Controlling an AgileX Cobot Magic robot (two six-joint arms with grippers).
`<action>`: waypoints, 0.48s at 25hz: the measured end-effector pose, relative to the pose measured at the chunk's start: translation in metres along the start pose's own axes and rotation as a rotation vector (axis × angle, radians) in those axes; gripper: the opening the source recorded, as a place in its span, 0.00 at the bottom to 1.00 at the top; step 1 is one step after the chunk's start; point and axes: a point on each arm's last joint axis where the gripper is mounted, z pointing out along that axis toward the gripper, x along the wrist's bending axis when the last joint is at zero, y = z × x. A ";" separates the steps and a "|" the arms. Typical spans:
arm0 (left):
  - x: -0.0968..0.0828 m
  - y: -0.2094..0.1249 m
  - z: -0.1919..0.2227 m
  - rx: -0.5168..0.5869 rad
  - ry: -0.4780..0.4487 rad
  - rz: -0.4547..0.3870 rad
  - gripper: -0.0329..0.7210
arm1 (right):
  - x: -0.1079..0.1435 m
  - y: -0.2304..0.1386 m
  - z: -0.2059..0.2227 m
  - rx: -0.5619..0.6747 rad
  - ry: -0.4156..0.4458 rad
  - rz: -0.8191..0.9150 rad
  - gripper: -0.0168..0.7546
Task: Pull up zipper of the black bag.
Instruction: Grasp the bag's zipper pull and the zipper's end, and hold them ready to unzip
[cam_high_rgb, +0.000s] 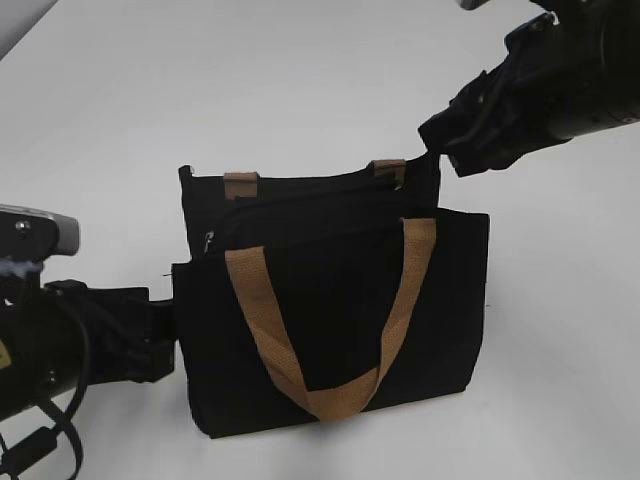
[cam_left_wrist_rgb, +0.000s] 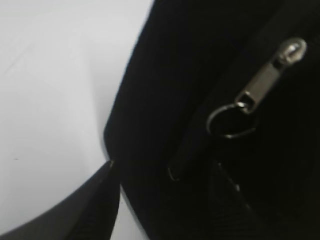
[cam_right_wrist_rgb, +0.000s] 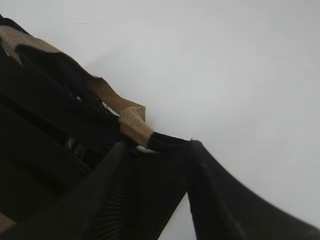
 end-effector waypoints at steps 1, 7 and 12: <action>-0.002 -0.002 0.003 0.001 -0.020 0.017 0.61 | 0.001 0.000 0.000 0.000 0.003 -0.003 0.42; -0.011 -0.010 0.015 -0.013 -0.119 0.066 0.61 | 0.002 0.000 0.000 0.000 0.004 -0.006 0.42; -0.013 -0.007 0.016 -0.068 -0.131 0.065 0.61 | 0.002 0.000 0.000 -0.001 0.004 -0.007 0.42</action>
